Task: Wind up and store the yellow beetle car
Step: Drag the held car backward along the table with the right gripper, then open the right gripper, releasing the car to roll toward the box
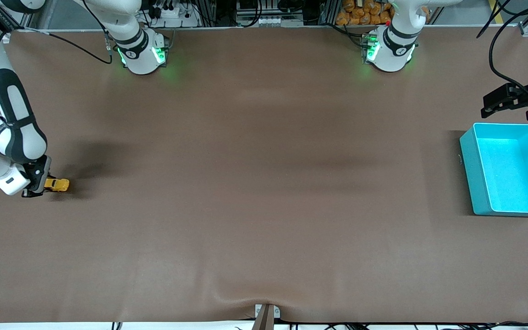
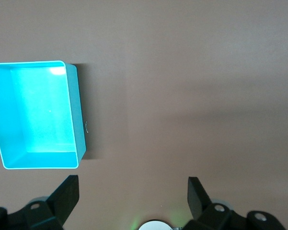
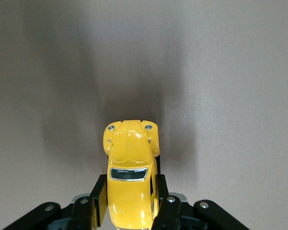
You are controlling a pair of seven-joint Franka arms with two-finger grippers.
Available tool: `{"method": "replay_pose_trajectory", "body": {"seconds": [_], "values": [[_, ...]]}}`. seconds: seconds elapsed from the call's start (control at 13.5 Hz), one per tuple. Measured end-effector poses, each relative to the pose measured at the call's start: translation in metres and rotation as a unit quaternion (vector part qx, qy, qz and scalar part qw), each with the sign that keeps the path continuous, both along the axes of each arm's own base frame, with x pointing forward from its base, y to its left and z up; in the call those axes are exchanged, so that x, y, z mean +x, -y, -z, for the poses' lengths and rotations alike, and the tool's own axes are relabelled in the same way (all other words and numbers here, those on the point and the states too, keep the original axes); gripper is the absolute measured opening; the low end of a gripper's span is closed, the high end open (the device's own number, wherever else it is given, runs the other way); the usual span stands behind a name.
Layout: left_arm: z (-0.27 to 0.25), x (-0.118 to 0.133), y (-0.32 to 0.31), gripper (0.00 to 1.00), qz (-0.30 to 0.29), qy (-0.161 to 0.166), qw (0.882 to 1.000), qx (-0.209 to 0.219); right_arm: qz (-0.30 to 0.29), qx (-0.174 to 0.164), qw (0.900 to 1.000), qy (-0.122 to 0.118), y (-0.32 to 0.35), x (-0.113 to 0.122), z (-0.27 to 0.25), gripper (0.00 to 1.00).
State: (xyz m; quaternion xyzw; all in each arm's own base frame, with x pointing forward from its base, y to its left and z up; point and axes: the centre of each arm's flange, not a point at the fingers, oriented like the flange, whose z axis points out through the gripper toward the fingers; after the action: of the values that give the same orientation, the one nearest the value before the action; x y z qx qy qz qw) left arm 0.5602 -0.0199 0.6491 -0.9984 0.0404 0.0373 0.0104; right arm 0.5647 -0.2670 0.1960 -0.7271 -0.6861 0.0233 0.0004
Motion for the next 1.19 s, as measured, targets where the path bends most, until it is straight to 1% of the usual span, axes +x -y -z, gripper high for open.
{"method": "replay_pose_trajectory", "body": {"seconds": [0.52, 0.59, 0.74, 0.97, 1.19], "values": [[0.000, 0.000, 0.000, 1.00, 0.000, 0.000, 1.000, 0.000, 0.001, 0.000, 1.000, 0.000, 0.002, 0.000, 0.000, 0.44], [0.000, 0.000, 0.000, 1.00, 0.000, 0.000, 1.000, 0.000, 0.001, -0.001, 1.000, 0.000, 0.002, 0.001, 0.002, 0.49], [0.000, 0.000, 0.000, 1.00, 0.000, 0.000, 1.000, 0.000, 0.002, -0.001, 1.000, -0.001, 0.005, 0.004, 0.007, 0.70], [0.000, 0.000, 0.000, 1.00, 0.000, 0.000, 1.000, 0.000, 0.006, 0.006, 1.000, -0.012, 0.009, 0.012, 0.001, 0.99], [0.000, 0.000, 0.000, 1.00, 0.000, 0.000, 1.000, 0.000, 0.007, 0.012, 1.000, -0.018, 0.013, 0.022, -0.014, 1.00]]}}
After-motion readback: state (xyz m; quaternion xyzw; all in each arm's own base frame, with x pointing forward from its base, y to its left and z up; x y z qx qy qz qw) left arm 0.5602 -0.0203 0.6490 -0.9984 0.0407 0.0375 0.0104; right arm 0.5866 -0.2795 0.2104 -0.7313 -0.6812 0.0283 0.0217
